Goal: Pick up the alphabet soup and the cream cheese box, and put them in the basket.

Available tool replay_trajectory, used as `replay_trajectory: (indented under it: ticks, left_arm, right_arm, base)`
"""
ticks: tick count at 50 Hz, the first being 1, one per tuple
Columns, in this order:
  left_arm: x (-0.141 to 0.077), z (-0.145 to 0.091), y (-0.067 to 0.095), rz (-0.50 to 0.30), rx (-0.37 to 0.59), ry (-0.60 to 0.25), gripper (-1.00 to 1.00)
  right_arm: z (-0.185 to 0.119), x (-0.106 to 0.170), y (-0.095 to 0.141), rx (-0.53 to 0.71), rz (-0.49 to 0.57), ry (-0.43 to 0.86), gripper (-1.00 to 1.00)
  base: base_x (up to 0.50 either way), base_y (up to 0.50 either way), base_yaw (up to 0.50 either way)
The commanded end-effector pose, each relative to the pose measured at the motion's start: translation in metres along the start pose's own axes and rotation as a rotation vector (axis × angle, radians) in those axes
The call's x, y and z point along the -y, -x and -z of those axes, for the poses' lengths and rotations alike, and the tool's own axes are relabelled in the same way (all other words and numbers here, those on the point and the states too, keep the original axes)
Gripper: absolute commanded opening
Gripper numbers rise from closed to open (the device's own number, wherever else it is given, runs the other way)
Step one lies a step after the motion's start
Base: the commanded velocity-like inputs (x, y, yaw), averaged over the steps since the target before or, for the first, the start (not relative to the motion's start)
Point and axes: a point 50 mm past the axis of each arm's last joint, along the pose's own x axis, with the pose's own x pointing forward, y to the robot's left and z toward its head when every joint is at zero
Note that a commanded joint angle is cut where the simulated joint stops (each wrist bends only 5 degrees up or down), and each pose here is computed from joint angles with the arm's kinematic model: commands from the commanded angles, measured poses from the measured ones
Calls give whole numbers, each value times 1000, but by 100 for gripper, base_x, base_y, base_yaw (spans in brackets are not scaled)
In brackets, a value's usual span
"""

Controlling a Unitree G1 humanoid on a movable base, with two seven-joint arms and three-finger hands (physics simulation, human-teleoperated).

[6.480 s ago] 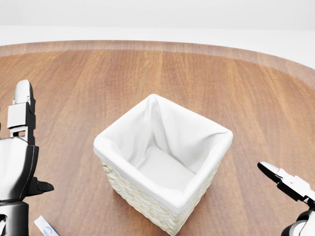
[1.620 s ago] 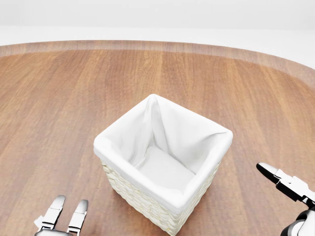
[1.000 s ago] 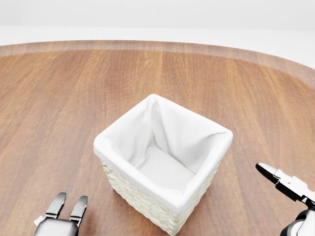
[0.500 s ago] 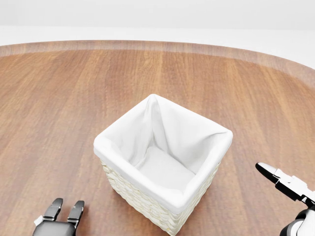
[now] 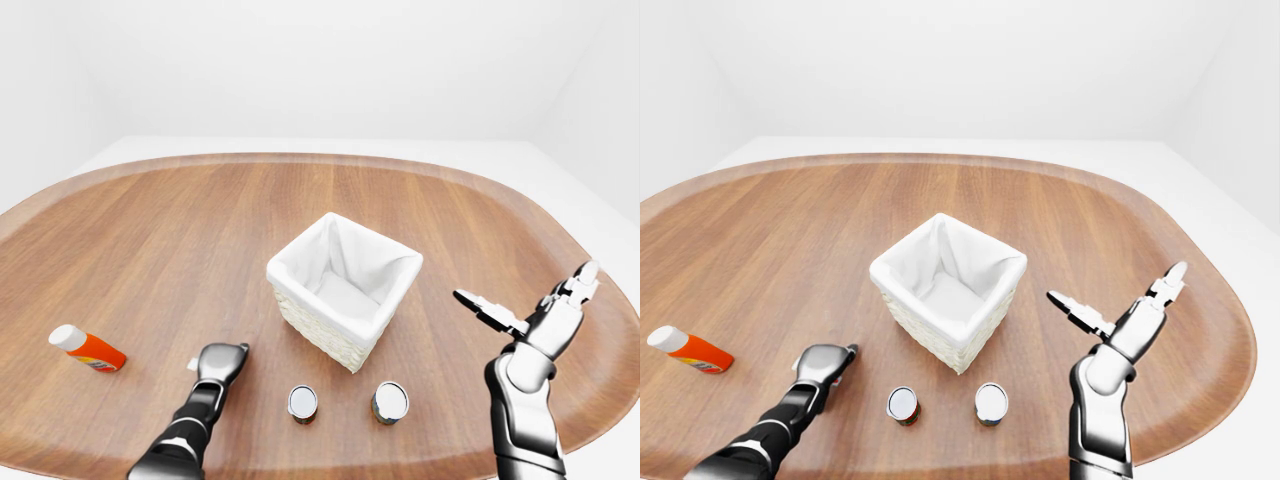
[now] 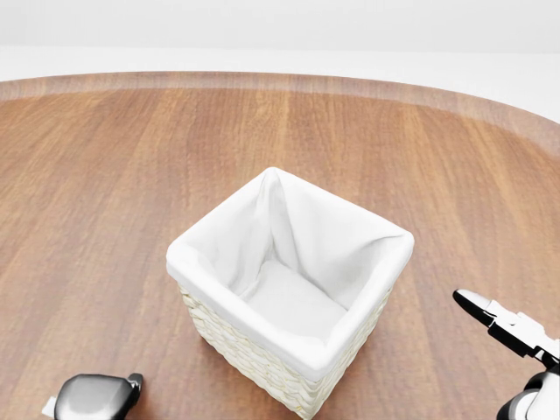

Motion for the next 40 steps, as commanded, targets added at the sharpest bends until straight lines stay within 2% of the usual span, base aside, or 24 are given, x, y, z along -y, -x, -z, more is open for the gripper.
replay_trajectory:
  ticks: [1,21,33,35,40]
  left_arm:
    - [70,9,55,228,-40,8,-100]
    - [67,24,56,190,-75,40,-100]
    - [62,34,58,139,-98,60,-100]
    - [59,34,59,108,-96,64,-100]
    - [31,35,68,-113,-80,71,-100]
  right_arm:
    - [1,-1,0,0,-3,5,100]
    - [2,-2,0,-1,-8,16,100]
    - [4,-4,0,-1,-18,28,100]
    - [5,-4,0,-2,-17,29,100]
    - [6,-4,-1,-7,-15,28,100]
  base:
    - [0,0,0]
    - [0,0,0]
    - [0,0,0]
    - [0,0,0]
    - [0,0,0]
